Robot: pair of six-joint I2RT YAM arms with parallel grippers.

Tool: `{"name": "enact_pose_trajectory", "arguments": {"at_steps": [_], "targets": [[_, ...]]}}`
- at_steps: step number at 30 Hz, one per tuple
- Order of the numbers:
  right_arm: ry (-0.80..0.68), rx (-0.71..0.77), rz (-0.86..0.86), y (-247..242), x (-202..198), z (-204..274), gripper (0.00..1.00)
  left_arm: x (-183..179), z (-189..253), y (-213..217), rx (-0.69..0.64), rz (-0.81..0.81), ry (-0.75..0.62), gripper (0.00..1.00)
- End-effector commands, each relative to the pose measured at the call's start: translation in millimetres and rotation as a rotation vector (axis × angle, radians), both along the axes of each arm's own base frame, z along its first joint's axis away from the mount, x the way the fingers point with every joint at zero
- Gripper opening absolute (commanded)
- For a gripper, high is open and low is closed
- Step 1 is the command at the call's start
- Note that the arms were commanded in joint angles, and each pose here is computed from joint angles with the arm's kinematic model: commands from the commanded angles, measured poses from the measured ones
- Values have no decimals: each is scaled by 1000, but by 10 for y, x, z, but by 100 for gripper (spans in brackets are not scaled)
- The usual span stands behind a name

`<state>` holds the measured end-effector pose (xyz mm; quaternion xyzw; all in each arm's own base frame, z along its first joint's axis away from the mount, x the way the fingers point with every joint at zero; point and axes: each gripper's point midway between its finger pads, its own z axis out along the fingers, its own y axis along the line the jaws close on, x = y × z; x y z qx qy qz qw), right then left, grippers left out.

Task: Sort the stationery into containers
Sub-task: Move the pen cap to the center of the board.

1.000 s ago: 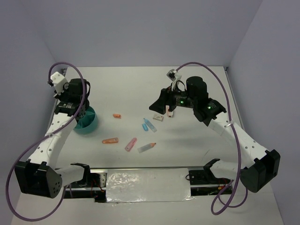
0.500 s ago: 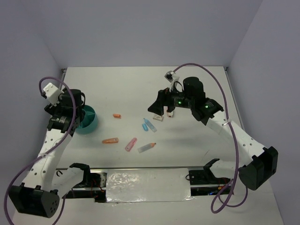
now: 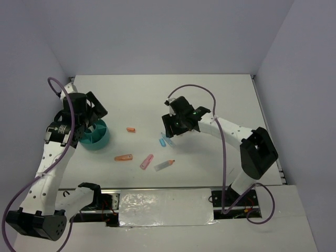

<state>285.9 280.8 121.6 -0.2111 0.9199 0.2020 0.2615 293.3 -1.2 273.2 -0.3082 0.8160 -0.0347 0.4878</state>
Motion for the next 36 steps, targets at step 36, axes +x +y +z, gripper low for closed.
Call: {"name": "enact_pose_trajectory", "arguments": {"at_steps": [36], "targets": [[6, -201, -2, 369, 53, -572, 41, -360, -431, -775, -108, -444, 194, 99]]}}
